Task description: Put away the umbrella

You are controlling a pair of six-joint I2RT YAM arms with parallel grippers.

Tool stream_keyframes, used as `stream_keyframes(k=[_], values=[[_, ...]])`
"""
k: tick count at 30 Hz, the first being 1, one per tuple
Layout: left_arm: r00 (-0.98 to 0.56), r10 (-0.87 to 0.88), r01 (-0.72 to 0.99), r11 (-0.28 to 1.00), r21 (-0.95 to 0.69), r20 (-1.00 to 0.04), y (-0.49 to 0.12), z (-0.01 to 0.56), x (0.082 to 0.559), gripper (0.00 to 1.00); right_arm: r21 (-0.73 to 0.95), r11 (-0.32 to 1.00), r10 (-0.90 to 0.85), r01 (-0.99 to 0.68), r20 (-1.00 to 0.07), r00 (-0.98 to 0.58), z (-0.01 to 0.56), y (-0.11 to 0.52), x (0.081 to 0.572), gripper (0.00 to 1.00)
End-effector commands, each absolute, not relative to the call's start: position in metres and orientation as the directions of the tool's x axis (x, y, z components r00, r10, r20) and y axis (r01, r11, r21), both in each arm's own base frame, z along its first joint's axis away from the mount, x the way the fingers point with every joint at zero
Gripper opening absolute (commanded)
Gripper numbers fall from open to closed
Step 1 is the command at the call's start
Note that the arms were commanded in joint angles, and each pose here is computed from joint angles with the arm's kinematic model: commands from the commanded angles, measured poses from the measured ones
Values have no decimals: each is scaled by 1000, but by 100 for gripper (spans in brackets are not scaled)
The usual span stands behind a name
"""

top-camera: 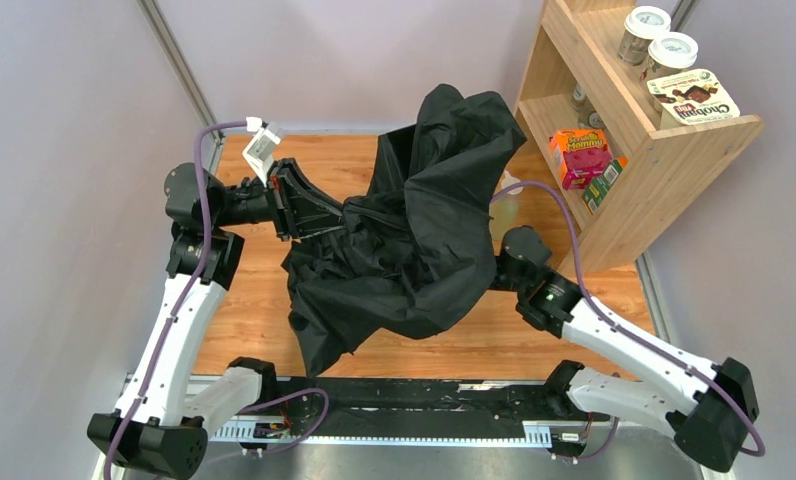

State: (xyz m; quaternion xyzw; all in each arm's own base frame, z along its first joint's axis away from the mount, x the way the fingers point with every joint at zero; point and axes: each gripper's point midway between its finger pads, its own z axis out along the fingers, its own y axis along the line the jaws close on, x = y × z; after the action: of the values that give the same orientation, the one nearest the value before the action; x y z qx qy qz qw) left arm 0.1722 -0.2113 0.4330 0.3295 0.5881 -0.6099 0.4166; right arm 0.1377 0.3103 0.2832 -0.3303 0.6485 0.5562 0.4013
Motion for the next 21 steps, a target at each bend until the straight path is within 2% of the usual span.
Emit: stream_keyframes(k=[1,5,7,8,9,10,11,12,17,18,19,21], values=[[-350,-153,932,38,-359,-924,-209,447,161,0,460,-25,120,-888,-880,-459,333,332,125,73],[-387,-184,913,59,-404,-903,-209,449,165,0,480,-9,191,-877,-860,-472,335,340,139,29],[-420,-210,885,122,-450,-883,-208,447,176,7,467,-23,225,-884,-859,-460,340,342,142,0],[-453,-235,845,194,-498,-860,-206,443,187,28,468,-9,237,-884,-858,-456,338,342,145,0],[-463,-247,824,233,-516,-851,-203,441,189,44,469,10,259,-883,-854,-451,337,341,150,0],[-474,-269,775,325,-542,-839,-197,436,198,73,482,44,283,-875,-846,-452,335,340,157,0],[-465,-283,750,378,-543,-839,-191,436,198,73,499,81,302,-863,-837,-456,333,338,165,0],[-452,-312,674,495,-549,-836,-178,433,206,73,505,104,317,-857,-833,-453,332,336,170,0],[-275,-366,507,731,-458,-889,-127,455,189,74,542,197,357,-817,-816,-455,323,331,193,0],[-245,-371,477,758,-445,-896,-118,463,183,71,548,203,367,-812,-811,-456,322,330,196,0],[-219,-373,493,755,-432,-902,-117,473,175,55,554,207,373,-807,-807,-458,322,329,201,0],[-244,-357,573,697,-431,-902,-131,479,164,42,562,225,373,-796,-805,-462,319,329,209,0]])
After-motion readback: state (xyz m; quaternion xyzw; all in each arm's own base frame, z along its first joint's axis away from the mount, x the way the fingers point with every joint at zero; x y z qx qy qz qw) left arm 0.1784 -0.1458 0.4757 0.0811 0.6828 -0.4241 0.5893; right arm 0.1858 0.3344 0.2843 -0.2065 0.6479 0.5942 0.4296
